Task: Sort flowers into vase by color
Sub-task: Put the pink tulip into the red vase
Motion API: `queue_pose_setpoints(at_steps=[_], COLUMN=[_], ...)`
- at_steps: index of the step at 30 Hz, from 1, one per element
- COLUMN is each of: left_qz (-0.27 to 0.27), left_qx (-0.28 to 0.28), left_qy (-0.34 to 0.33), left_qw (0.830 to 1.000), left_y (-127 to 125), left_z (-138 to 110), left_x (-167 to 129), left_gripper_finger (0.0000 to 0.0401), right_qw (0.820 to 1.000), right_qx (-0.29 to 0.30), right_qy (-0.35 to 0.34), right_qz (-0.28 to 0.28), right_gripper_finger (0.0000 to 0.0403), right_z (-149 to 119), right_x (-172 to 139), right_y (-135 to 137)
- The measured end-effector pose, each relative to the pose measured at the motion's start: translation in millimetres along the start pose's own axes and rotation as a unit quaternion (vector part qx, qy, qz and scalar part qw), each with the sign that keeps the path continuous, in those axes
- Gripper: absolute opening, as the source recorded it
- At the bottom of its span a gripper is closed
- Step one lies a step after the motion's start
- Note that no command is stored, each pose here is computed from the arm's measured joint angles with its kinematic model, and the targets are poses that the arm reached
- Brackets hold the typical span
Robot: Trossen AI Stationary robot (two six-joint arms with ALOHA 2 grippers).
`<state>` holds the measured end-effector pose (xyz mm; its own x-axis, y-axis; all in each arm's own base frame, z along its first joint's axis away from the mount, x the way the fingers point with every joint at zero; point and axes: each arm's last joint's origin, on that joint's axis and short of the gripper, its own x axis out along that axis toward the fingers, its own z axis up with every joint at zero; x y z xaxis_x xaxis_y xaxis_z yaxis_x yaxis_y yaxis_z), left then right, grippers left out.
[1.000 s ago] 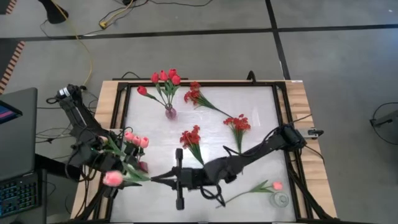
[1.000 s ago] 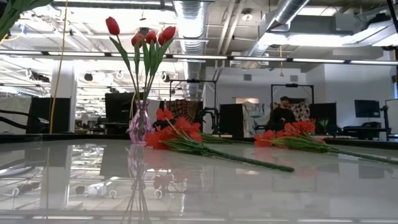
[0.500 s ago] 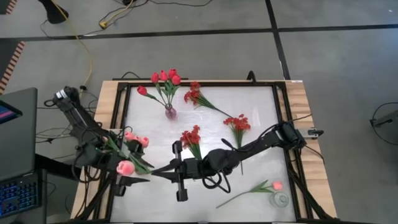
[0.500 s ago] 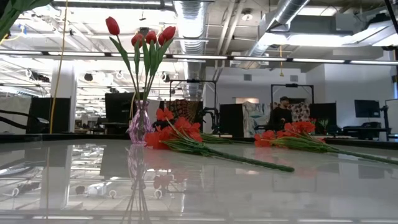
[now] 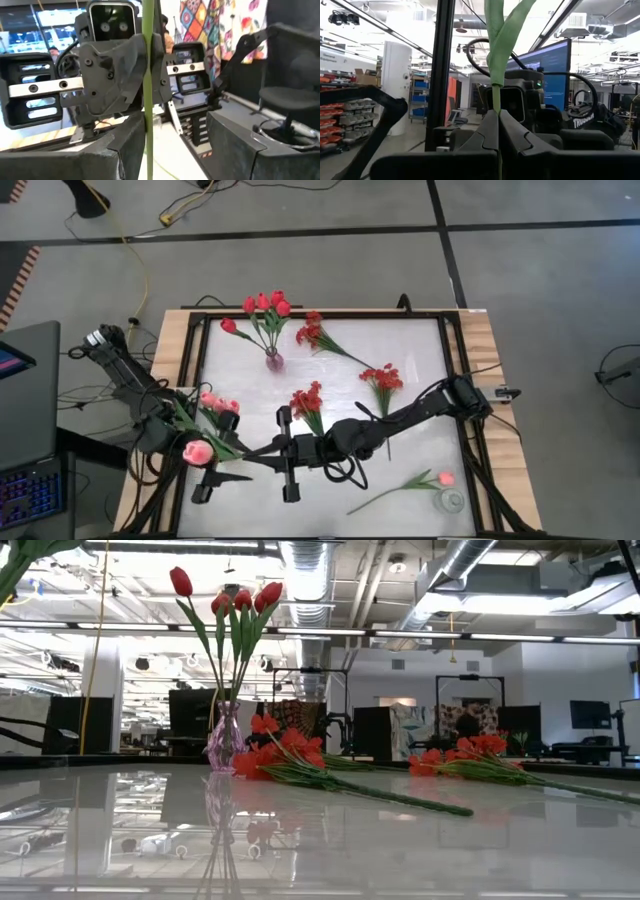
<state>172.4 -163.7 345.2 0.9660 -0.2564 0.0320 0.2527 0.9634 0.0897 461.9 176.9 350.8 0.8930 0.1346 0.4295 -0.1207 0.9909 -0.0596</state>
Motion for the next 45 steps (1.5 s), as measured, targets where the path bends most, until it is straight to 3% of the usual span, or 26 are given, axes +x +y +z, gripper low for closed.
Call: queue_pose_setpoints(at_steps=[13,27,38,45], left_qz=[0.036,0.028,0.022,0.015], left_qx=[0.01,0.021,0.022,0.031], left_qy=[0.003,0.006,0.007,0.006], left_qw=[0.999,0.999,0.999,0.999], left_y=[1.3,0.9,0.5,-2.4], left_z=[3.8,3.1,2.8,4.8], left_x=[2.1,2.2,2.2,0.5], left_gripper_finger=[0.0181,0.0017,0.0002,0.0001], right_qw=[1.0,1.0,1.0,1.0], right_qx=[-0.002,-0.001,0.016,0.013], right_qy=[0.006,0.009,0.019,0.024], right_qz=[0.001,0.004,0.005,0.006], right_gripper_finger=[0.0023,0.0027,0.0078,0.0156], right_z=[-1.3,-1.6,-3.1,-3.8], right_x=[0.0,-0.1,0.1,0.0], right_y=[-0.1,1.1,0.6,0.9])
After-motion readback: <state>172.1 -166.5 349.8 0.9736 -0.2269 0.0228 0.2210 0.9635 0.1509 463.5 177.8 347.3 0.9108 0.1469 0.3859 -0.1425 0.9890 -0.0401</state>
